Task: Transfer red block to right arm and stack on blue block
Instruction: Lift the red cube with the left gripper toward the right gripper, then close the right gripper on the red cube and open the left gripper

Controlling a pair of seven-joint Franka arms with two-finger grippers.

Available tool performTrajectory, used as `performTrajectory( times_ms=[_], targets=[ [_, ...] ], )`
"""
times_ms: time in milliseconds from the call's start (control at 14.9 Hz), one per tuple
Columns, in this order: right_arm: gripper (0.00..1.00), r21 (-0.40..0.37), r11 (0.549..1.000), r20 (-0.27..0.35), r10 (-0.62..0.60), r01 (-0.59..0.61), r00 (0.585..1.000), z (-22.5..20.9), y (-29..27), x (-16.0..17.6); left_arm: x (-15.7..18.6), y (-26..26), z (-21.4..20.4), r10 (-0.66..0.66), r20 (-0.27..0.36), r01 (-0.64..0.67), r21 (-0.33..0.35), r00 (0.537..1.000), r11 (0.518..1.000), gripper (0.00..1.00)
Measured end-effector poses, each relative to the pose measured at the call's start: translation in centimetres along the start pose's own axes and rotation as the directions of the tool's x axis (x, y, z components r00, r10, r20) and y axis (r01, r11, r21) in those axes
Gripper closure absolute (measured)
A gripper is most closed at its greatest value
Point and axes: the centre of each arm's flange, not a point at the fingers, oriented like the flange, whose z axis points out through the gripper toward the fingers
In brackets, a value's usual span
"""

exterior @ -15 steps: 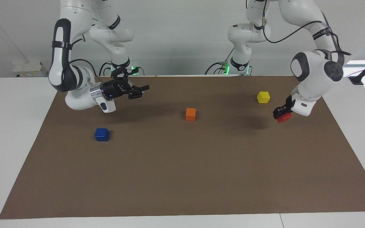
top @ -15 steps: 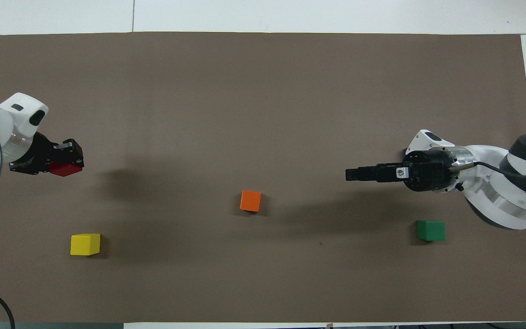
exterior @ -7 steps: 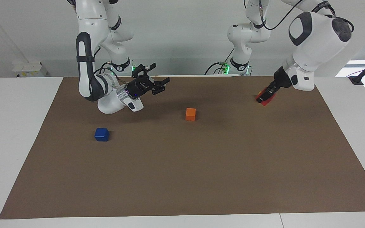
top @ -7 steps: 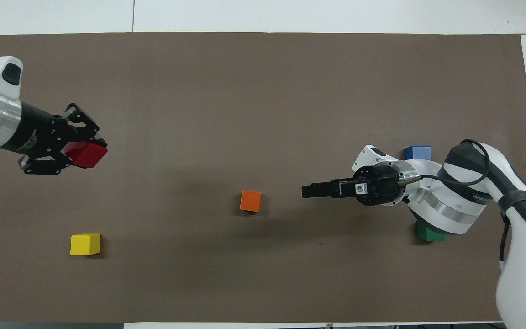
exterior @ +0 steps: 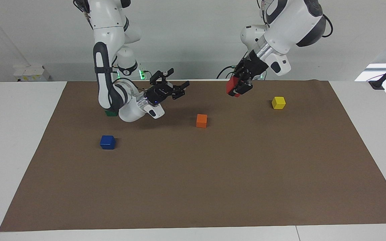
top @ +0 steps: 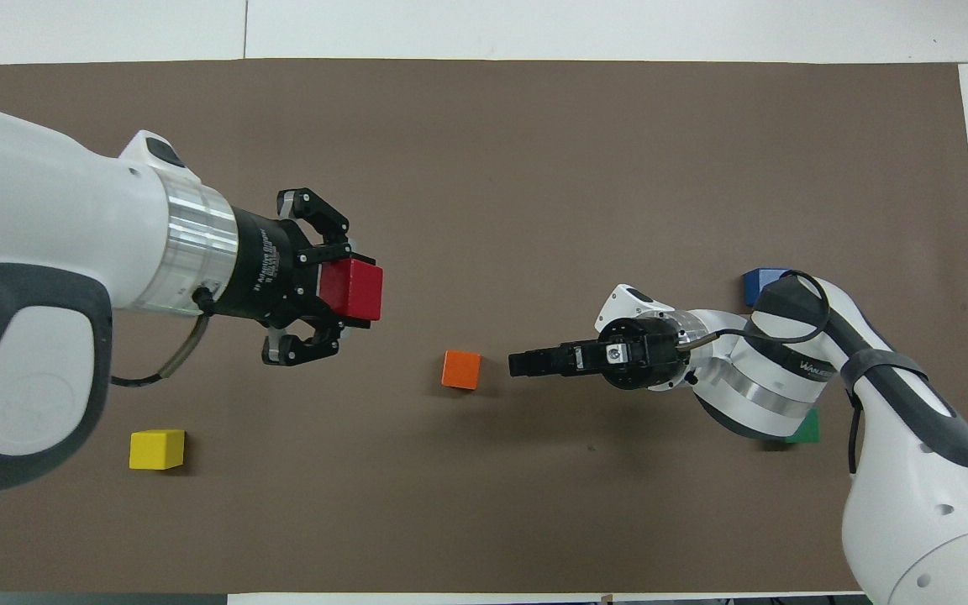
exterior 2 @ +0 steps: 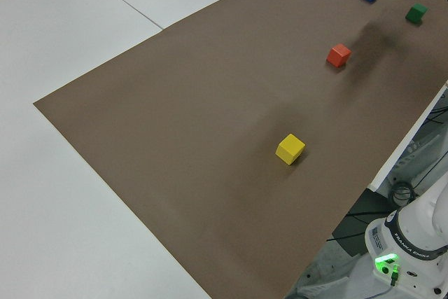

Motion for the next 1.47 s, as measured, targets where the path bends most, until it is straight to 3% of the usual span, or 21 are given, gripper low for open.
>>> performTrajectory(
  times_ms=[201,402,536,737,938,1474],
  targets=[
    [0.00,0.018,1.000,-0.014,0.019,-0.019,1.000,0.3,2.3,-0.2,-4.8,-2.3,2.8,-0.059,0.005,0.059,0.027,0.998,0.998,0.46],
    [0.00,0.055,0.998,-0.003,0.043,-0.043,0.999,-0.4,4.2,-0.3,-7.2,-4.1,5.1,-0.097,-0.005,0.098,0.052,0.995,0.994,0.46],
    [0.00,0.069,0.996,-0.005,0.052,-0.051,0.999,-0.8,5.4,0.0,-6.9,-5.1,6.4,-0.117,-0.013,0.118,0.059,0.993,0.991,0.46],
    [0.00,0.094,0.995,-0.006,0.041,-0.041,0.999,0.1,6.7,0.5,-6.8,-6.3,7.7,-0.164,0.025,0.162,0.063,0.986,0.985,0.46],
    [0.00,0.100,0.994,0.010,0.034,-0.035,0.999,1.4,8.3,-0.2,-7.7,-6.7,7.7,-0.196,0.053,0.195,0.025,0.979,0.980,0.46],
    [0.00,0.158,0.986,0.048,0.041,-0.048,0.998,2.5,8.6,-1.0,-7.1,-6.7,8.4,-0.228,0.056,0.228,0.010,0.972,0.974,0.46]
  ],
)
